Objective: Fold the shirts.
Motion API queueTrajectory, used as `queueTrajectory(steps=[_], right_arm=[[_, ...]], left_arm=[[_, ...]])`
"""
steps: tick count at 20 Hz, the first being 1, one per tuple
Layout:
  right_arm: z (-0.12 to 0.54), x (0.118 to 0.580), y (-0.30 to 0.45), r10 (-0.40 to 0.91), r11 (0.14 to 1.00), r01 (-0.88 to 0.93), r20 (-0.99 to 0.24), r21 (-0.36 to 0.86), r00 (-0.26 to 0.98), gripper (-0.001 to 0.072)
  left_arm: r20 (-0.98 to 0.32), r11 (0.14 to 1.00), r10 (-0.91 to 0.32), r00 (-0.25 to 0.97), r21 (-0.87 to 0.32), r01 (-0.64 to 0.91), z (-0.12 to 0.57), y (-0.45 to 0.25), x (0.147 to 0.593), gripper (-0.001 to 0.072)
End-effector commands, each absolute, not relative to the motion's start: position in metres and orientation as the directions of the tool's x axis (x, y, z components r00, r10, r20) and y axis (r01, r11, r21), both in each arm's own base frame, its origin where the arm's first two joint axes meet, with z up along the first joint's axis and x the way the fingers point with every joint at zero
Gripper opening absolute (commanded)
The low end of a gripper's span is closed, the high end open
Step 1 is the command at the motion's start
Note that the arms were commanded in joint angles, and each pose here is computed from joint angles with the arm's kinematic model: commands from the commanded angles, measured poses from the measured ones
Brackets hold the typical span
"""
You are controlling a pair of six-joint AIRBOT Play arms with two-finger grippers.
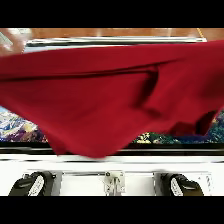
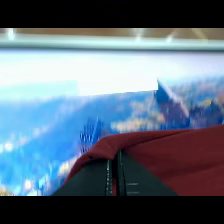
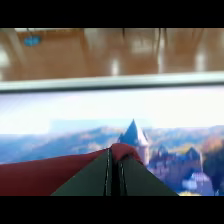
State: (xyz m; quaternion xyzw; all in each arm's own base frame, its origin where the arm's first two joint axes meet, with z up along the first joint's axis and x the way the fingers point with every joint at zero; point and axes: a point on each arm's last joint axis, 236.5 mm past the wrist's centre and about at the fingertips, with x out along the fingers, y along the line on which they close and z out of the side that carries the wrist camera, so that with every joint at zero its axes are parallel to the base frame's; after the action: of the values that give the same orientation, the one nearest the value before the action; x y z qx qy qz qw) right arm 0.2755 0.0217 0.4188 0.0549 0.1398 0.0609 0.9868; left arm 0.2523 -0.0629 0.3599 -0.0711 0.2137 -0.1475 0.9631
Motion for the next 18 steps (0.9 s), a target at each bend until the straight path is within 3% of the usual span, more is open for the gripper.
queueTrajectory(steps=[1, 5, 7, 11, 14, 18], right_arm=[[0.353, 0.338, 0.011, 0.164, 0.977, -0.076, -0.474, 0.199, 0.865, 0.0075], [0.233, 0.436, 0.015, 0.296, 0.933, -0.050, -0.680, 0.357, 0.670, 0.0075], [0.166, 0.481, 0.022, 0.316, 0.926, -0.022, -0.740, 0.377, 0.594, 0.0075], [0.087, 0.560, 0.045, 0.322, 0.911, 0.001, -0.710, 0.413, 0.626, 0.0075], [0.061, 0.591, 0.057, 0.303, 0.912, 0.001, -0.674, 0.411, 0.674, 0.0076], [0.019, 0.594, 0.064, 0.312, 0.900, 0.050, -0.718, 0.433, 0.622, 0.0076]], left_arm=[[-0.597, 0.953, -0.276, 0.753, -0.273, 0.133, 0.256, -0.041, 0.279, 0.0038], [-0.658, 0.941, -0.240, 0.714, -0.339, 0.004, 0.167, -0.018, 0.331, 0.0039], [-0.684, 0.932, -0.224, 0.694, -0.358, -0.052, 0.131, -0.006, 0.358, 0.0039], [-0.668, 0.904, -0.199, 0.717, -0.408, -0.130, 0.091, 0.010, 0.416, 0.0039], [-0.640, 0.862, -0.194, 0.743, -0.473, -0.183, 0.071, 0.016, 0.445, 0.0039], [-0.731, 0.854, -0.262, 0.630, -0.479, -0.201, 0.014, -0.007, 0.445, 0.0040]])
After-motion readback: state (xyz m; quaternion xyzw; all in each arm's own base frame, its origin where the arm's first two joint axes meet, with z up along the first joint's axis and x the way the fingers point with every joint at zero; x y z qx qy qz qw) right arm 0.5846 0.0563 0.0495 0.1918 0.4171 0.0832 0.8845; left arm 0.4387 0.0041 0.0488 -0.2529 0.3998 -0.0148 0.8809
